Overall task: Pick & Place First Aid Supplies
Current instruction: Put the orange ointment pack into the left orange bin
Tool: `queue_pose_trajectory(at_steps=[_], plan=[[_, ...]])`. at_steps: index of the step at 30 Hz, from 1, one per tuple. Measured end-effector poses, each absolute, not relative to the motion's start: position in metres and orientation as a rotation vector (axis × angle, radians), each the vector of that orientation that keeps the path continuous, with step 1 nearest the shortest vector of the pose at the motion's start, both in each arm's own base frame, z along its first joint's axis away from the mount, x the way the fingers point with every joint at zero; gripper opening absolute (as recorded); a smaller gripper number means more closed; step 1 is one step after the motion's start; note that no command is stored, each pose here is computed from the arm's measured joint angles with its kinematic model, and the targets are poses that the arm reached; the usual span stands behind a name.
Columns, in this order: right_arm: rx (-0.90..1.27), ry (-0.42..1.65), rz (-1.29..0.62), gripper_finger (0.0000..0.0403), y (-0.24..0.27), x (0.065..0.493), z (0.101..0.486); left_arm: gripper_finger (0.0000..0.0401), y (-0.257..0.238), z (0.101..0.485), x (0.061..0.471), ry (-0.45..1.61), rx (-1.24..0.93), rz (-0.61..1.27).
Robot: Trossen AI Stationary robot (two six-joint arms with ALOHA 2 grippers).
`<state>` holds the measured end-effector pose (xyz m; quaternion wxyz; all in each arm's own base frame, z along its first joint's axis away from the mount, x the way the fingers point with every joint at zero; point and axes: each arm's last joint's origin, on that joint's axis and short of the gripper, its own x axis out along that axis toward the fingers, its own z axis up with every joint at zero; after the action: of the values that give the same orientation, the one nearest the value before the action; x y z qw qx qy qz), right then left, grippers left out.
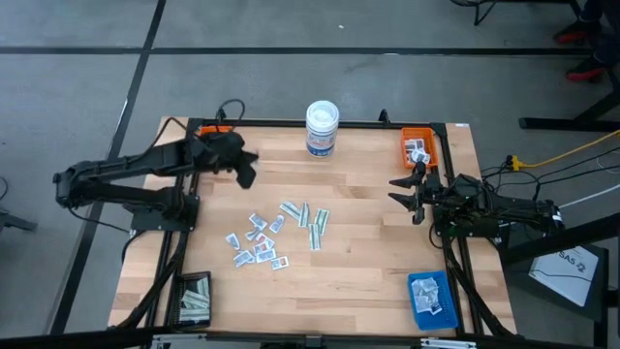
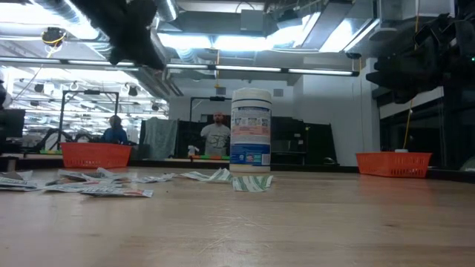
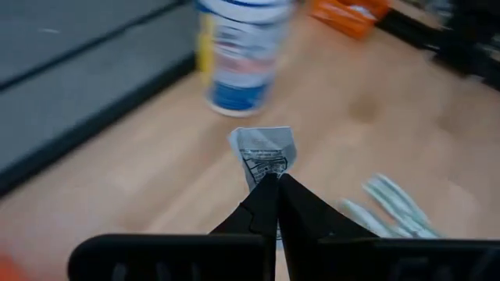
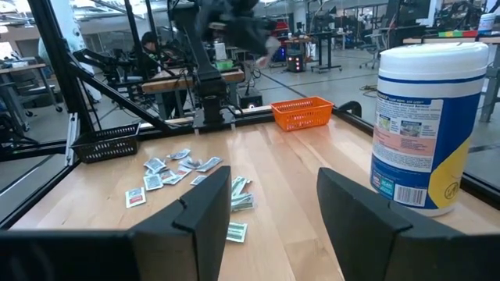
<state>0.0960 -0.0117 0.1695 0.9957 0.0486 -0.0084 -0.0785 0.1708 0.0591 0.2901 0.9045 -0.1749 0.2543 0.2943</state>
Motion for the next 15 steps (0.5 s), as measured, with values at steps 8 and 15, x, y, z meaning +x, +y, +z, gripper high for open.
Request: queue_pose_trajectory(at_steps=[8, 15], plan=[[0.097, -0.017, -0.157, 0.0191, -0.012, 0.096, 0.169, 0.0002, 0.092, 0.289, 0.153, 0.547, -0.296, 0.885], [0.097, -0.017, -0.157, 0.0191, -0.012, 0.096, 0.169, 0.0002, 0.107, 0.281, 0.134, 0.664, -0.256, 1.136]])
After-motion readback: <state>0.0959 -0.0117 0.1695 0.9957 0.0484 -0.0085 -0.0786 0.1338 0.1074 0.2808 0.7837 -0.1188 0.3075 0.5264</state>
